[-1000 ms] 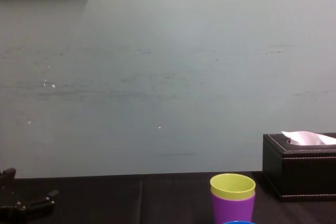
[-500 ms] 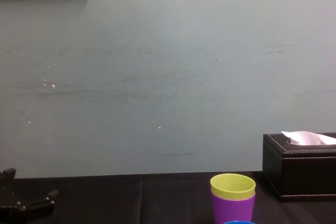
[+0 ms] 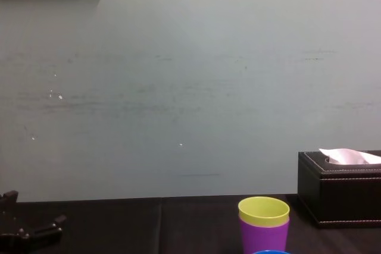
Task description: Stack the three plastic cups sequentially using one hand.
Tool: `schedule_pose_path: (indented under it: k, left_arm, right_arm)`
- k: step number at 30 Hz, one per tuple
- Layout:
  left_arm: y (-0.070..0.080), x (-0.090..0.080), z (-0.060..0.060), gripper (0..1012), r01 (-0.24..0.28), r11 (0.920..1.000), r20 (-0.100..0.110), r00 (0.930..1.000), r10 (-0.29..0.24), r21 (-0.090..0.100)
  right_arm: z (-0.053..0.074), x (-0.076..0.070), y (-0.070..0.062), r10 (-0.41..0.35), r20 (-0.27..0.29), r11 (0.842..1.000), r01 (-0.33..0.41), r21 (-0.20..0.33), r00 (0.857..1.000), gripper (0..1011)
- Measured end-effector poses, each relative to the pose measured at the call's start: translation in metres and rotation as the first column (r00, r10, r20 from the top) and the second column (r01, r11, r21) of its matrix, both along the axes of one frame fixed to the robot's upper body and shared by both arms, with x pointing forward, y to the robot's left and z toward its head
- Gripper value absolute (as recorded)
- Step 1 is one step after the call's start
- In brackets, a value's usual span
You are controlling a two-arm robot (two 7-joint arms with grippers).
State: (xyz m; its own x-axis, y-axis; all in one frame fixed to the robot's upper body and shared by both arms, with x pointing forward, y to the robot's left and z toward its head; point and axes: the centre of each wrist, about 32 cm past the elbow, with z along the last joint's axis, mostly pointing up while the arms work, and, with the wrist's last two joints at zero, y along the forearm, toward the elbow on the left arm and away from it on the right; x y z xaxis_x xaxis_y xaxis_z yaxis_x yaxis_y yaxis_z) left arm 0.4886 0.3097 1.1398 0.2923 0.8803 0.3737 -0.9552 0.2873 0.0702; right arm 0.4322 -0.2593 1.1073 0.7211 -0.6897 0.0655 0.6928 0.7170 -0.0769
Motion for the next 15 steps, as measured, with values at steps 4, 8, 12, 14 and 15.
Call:
schedule_pose_path:
  k: [4,8,12,14,15]
  left_arm:
    - [0.0,0.0,0.0,1011,0.0,1.0,0.0,1.0,0.0,0.0]
    - [0.0,0.0,0.0,1011,0.0,1.0,0.0,1.0,0.0,0.0]
    - [0.0,0.0,0.0,1011,0.0,1.0,0.0,1.0,0.0,0.0]
    - [0.0,0.0,0.0,1011,0.0,1.0,0.0,1.0,0.0,0.0]
    - [0.0,0.0,0.0,1011,0.0,1.0,0.0,1.0,0.0,0.0]
  right_arm:
    - [0.0,0.005,0.004,-0.001,0.003,1.0,0.001,0.004,1.0,1000]
    - [-0.001,0.01,0.008,-0.004,0.005,1.0,0.004,0.002,1.0,1000]
    - [-0.001,0.013,0.011,-0.008,0.009,1.0,0.008,-0.001,1.0,1000]
    - [-0.001,0.014,0.013,-0.009,0.012,1.0,0.009,-0.003,1.0,1000]
    - [-0.002,0.015,0.014,-0.011,0.013,1.0,0.012,-0.004,1.0,1000]
